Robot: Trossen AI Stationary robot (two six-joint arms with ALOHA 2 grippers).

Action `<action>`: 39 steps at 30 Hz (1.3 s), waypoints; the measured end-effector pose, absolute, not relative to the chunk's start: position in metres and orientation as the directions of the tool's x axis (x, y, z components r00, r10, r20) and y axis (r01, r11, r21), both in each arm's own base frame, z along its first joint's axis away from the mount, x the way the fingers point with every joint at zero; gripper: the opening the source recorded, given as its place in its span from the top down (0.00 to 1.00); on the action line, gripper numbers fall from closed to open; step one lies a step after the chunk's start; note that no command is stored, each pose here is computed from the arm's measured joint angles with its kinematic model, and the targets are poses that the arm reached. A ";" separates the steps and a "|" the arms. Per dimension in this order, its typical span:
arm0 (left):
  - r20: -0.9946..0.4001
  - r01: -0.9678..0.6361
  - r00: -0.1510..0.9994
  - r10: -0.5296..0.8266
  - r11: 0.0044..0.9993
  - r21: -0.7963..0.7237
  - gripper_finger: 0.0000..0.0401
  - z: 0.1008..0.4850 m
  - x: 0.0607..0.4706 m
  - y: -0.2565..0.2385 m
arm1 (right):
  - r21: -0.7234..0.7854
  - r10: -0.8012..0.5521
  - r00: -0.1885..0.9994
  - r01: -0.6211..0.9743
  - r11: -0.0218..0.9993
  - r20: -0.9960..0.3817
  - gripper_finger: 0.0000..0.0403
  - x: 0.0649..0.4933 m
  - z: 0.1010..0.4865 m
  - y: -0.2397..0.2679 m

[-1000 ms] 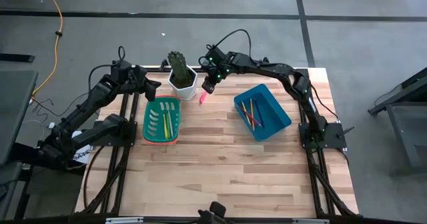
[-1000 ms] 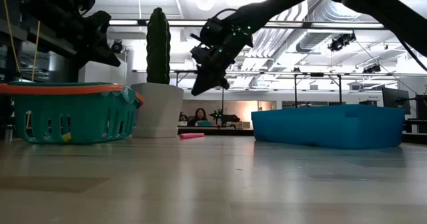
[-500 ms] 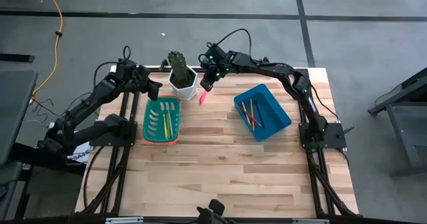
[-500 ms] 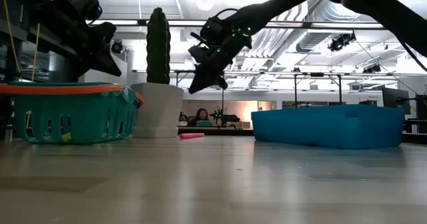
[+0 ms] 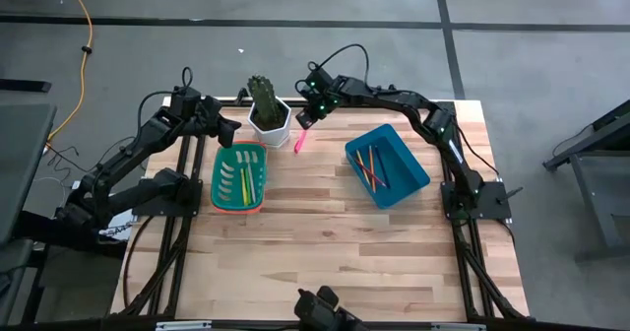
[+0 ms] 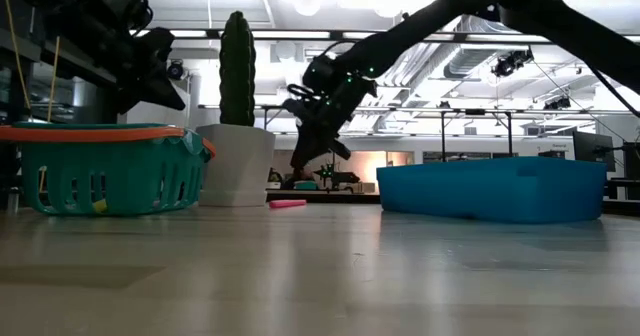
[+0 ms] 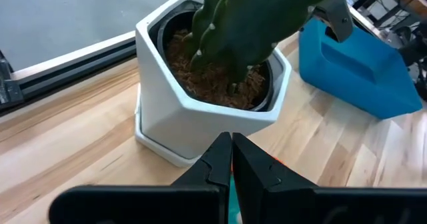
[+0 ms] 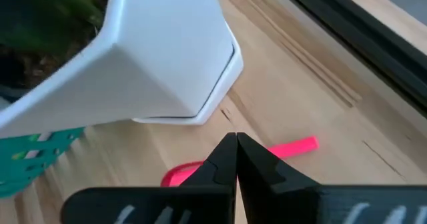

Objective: Sort pens & pencils
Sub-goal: Adjust the potted plant on the table

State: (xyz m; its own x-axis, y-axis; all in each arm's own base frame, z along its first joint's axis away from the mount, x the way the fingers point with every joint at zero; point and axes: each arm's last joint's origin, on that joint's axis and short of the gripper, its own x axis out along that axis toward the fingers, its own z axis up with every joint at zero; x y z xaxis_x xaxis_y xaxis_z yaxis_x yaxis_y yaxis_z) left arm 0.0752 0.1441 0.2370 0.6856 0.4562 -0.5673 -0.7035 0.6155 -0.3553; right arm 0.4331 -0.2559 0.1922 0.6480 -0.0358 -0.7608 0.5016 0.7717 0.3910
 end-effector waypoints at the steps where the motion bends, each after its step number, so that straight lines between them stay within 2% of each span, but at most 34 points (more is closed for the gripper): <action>1: -0.567 -0.704 0.686 0.457 0.613 -0.358 0.99 0.237 0.075 0.144 | 0.394 -0.037 0.649 0.504 0.769 -0.759 1.00 0.433 0.192 -0.256; 9: -0.565 -0.703 0.688 0.455 0.609 -0.367 0.99 0.237 0.075 0.144 | 0.408 -0.063 0.649 0.547 0.731 -0.758 1.00 0.435 0.190 -0.258; 19: -0.563 -0.699 0.693 0.450 0.611 -0.371 0.99 0.237 0.075 0.144 | 0.513 -0.052 0.700 0.569 0.643 -0.712 1.00 0.435 0.189 -0.268; 39: -0.561 -0.692 0.699 0.445 0.621 -0.369 0.99 0.237 0.075 0.143 | 0.515 0.004 0.640 0.614 0.599 -0.768 1.00 0.429 0.183 -0.263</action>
